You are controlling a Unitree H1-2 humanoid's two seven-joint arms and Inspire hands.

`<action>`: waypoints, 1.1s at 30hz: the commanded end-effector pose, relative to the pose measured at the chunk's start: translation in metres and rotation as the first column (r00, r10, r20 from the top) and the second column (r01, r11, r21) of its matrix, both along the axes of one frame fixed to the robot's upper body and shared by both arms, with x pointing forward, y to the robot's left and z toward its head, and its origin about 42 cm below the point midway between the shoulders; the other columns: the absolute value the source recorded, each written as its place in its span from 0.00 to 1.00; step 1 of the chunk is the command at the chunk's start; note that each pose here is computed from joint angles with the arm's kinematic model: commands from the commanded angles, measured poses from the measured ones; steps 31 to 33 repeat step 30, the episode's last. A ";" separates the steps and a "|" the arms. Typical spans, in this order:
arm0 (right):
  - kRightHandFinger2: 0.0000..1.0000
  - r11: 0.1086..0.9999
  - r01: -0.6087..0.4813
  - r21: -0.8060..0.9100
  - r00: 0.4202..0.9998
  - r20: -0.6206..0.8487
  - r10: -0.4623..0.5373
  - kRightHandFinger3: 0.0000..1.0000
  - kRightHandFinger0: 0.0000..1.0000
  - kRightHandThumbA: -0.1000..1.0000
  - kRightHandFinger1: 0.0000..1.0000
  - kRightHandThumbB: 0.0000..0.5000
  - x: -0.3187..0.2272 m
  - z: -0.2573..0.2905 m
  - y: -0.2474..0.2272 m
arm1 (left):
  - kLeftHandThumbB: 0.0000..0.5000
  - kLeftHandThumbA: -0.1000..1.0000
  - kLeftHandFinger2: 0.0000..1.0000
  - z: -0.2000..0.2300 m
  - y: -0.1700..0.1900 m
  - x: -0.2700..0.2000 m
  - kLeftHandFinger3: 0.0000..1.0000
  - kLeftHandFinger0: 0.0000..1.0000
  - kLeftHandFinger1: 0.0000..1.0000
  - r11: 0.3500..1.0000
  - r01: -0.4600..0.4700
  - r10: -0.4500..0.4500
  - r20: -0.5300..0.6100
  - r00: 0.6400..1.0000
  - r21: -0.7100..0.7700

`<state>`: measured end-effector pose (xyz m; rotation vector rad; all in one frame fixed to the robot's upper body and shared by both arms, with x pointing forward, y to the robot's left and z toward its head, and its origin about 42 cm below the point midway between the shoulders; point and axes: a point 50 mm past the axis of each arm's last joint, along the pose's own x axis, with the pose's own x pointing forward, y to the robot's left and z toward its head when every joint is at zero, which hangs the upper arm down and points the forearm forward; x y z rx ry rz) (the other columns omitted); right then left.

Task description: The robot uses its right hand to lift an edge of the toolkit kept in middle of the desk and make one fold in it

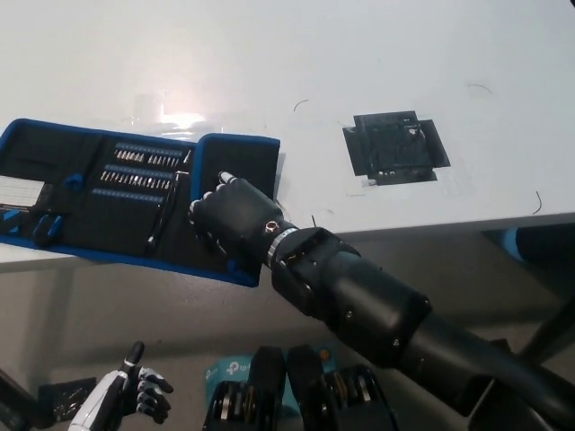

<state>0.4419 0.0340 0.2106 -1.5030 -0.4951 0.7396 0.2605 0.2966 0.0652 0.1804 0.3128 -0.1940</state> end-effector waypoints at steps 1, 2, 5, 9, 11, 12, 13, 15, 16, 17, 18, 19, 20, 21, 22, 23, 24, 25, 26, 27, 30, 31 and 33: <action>1.00 0.998 0.044 -0.045 0.982 -0.181 -0.052 1.00 1.00 0.67 1.00 1.00 -0.006 -0.007 -0.010 | 1.00 1.00 0.32 0.011 0.005 0.002 0.35 0.41 0.34 1.000 0.013 -0.013 0.039 0.999 0.014; 1.00 0.998 0.045 -0.032 0.982 -0.182 -0.050 1.00 1.00 0.67 1.00 1.00 -0.005 -0.003 -0.008 | 1.00 1.00 0.32 0.011 0.005 0.002 0.34 0.40 0.34 1.000 0.012 -0.012 0.045 0.999 0.012; 1.00 0.995 0.058 0.086 0.967 -0.253 -0.034 1.00 1.00 0.67 1.00 1.00 -0.010 0.015 0.000 | 1.00 1.00 0.28 0.011 0.005 0.002 0.33 0.39 0.32 1.000 -0.002 0.002 0.038 0.999 0.012; 1.00 0.979 0.037 0.199 0.965 -0.262 0.017 1.00 1.00 0.64 1.00 1.00 -0.015 0.026 0.009 | 1.00 1.00 0.28 0.008 0.005 0.002 0.31 0.39 0.33 1.000 0.003 -0.003 0.033 0.999 0.006; 1.00 0.973 0.022 0.229 0.967 -0.253 0.038 1.00 1.00 0.62 1.00 1.00 -0.018 0.028 0.011 | 1.00 1.00 0.29 0.008 0.004 -0.001 0.33 0.37 0.33 1.000 0.001 -0.001 0.028 1.000 0.003; 1.00 0.968 0.014 0.251 0.968 -0.245 0.050 1.00 1.00 0.61 1.00 1.00 -0.020 0.034 0.013 | 1.00 1.00 0.29 0.009 0.004 -0.001 0.35 0.37 0.34 1.000 0.008 -0.008 0.029 1.000 0.007; 1.00 0.964 0.005 0.265 0.970 -0.235 0.060 1.00 1.00 0.60 1.00 1.00 -0.022 0.039 0.014 | 1.00 1.00 0.30 0.009 0.005 -0.001 0.36 0.38 0.35 1.000 0.010 -0.010 0.029 1.000 0.009; 1.00 0.959 -0.010 0.285 0.973 -0.219 0.075 1.00 1.00 0.59 1.00 1.00 -0.023 0.043 0.016 | 1.00 1.00 0.31 0.007 0.005 -0.004 0.37 0.40 0.36 1.000 0.005 -0.005 0.023 1.000 0.002; 1.00 0.954 -0.015 0.299 0.973 -0.214 0.082 1.00 1.00 0.58 1.00 1.00 -0.024 0.048 0.016 | 1.00 1.00 0.30 0.006 0.005 -0.004 0.35 0.40 0.35 1.000 0.007 -0.008 0.027 1.000 0.005; 1.00 0.953 -0.016 0.304 0.973 -0.213 0.085 1.00 1.00 0.58 1.00 1.00 -0.024 0.050 0.016 | 1.00 1.00 0.30 0.006 0.006 -0.004 0.35 0.40 0.35 1.000 0.009 -0.009 0.028 1.000 0.006; 1.00 0.945 -0.034 0.324 0.976 -0.192 0.101 1.00 1.00 0.57 1.00 1.00 -0.024 0.064 0.014 | 1.00 1.00 0.32 0.005 0.006 -0.005 0.36 0.41 0.36 1.000 -0.002 0.002 0.022 1.000 -0.007; 1.00 0.937 -0.030 0.349 0.978 -0.185 0.100 1.00 1.00 0.55 1.00 1.00 -0.023 0.079 0.010 | 1.00 1.00 0.34 0.003 0.007 -0.004 0.37 0.41 0.37 1.000 -0.003 0.003 0.019 1.000 -0.012; 1.00 0.935 -0.024 0.354 0.979 -0.179 0.093 1.00 1.00 0.56 1.00 1.00 -0.022 0.090 0.007 | 1.00 1.00 0.34 0.003 0.007 -0.005 0.38 0.40 0.37 1.000 -0.001 0.001 0.024 1.000 -0.002; 1.00 0.932 -0.023 0.361 0.979 -0.180 0.094 1.00 1.00 0.56 1.00 1.00 -0.021 0.092 0.008 | 1.00 1.00 0.34 0.003 0.009 -0.006 0.39 0.39 0.36 1.000 -0.002 0.002 0.026 1.000 0.003; 1.00 0.922 -0.017 0.387 0.981 -0.174 0.091 1.00 1.00 0.55 1.00 1.00 -0.020 0.103 0.003 | 1.00 1.00 0.34 0.004 0.009 -0.006 0.39 0.38 0.36 1.000 -0.003 0.003 0.026 1.000 0.009; 1.00 0.913 -0.009 0.408 0.981 -0.172 0.086 1.00 1.00 0.55 1.00 1.00 -0.018 0.110 0.000 | 1.00 1.00 0.33 0.004 0.009 -0.007 0.38 0.38 0.36 1.000 -0.005 0.005 0.022 1.000 0.009; 1.00 0.906 -0.001 0.423 0.984 -0.161 0.076 1.00 1.00 0.53 1.00 1.00 -0.017 0.118 -0.004 | 1.00 1.00 0.32 0.003 0.009 -0.007 0.38 0.38 0.36 1.000 -0.004 0.004 0.021 1.000 0.011; 1.00 0.899 0.007 0.437 0.987 -0.148 0.064 1.00 1.00 0.52 1.00 1.00 -0.016 0.126 -0.009 | 1.00 1.00 0.32 0.001 0.010 -0.008 0.38 0.38 0.36 1.000 -0.005 0.004 0.018 1.000 0.013; 1.00 0.899 0.008 0.437 0.987 -0.149 0.064 1.00 1.00 0.52 1.00 1.00 -0.016 0.126 -0.009 | 1.00 1.00 0.32 0.001 0.010 -0.008 0.38 0.38 0.36 1.000 -0.005 0.005 0.017 1.000 0.012; 1.00 0.884 0.021 0.467 0.988 -0.145 0.053 1.00 1.00 0.58 1.00 1.00 -0.013 0.135 -0.015 | 1.00 1.00 0.31 0.000 0.010 -0.009 0.38 0.39 0.36 1.000 -0.005 0.004 0.017 1.000 0.013; 1.00 0.873 0.033 0.486 0.991 -0.128 0.033 1.00 1.00 0.62 1.00 1.00 -0.011 0.145 -0.022 | 1.00 1.00 0.31 0.000 0.009 -0.010 0.38 0.39 0.37 1.000 -0.004 0.004 0.018 1.000 0.012; 1.00 0.873 0.033 0.486 0.991 -0.128 0.033 1.00 1.00 0.62 1.00 1.00 -0.011 0.145 -0.022 | 1.00 1.00 0.31 0.000 0.009 -0.010 0.38 0.39 0.37 1.000 -0.004 0.004 0.018 1.000 0.012; 1.00 0.873 0.033 0.486 0.991 -0.128 0.033 1.00 1.00 0.62 1.00 1.00 -0.011 0.145 -0.022 | 1.00 1.00 0.31 0.000 0.009 -0.010 0.38 0.39 0.37 1.000 -0.004 0.004 0.018 1.000 0.012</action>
